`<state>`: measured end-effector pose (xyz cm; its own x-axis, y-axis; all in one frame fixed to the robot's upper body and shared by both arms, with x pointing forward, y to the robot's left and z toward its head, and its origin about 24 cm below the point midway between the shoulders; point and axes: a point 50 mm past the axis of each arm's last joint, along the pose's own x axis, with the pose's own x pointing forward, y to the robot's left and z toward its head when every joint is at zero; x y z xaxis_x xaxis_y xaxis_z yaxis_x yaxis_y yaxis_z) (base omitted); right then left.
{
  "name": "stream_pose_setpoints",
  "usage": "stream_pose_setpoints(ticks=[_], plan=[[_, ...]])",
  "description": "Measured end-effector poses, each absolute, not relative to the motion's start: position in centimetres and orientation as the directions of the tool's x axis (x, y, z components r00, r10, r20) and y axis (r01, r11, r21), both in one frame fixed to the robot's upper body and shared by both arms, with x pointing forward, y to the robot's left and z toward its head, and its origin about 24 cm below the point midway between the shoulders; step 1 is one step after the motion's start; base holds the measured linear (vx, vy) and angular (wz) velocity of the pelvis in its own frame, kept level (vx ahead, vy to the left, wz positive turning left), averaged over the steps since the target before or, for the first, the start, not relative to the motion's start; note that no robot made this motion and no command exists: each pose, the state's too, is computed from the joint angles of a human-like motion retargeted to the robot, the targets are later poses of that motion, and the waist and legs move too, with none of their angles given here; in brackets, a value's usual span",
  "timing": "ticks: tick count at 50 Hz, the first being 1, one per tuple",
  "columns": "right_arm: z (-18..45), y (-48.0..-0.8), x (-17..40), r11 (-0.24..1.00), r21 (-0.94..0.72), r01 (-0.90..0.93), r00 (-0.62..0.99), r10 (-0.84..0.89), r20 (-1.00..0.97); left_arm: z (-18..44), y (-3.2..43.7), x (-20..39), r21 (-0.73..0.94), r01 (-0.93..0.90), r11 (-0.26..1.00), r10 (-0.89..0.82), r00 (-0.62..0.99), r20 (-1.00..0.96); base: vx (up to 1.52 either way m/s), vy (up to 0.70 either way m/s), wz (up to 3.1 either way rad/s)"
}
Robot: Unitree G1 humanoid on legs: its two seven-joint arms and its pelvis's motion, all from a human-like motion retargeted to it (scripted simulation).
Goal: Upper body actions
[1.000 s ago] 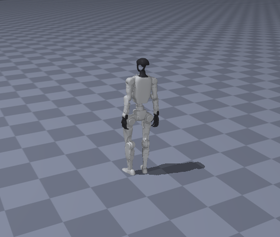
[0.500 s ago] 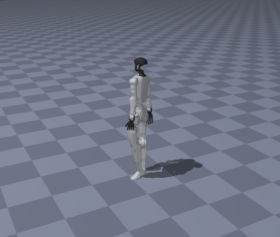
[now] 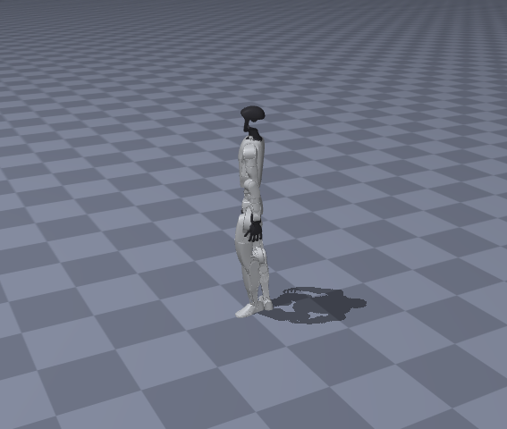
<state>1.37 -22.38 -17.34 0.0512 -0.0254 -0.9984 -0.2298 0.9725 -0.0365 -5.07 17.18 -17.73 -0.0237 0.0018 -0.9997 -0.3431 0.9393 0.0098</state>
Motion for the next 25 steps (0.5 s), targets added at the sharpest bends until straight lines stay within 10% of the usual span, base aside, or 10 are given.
stream_pose_setpoints(ticks=[25], plan=[[-17.4, -21.8, -1.1, 0.973, -0.044, -0.229, -0.022, -0.050, -0.998, -18.0, 18.6, 0.0, -0.013, -0.230, 0.973, 0.011, 0.104, -0.995, 0.13, 0.01, 1.25]])
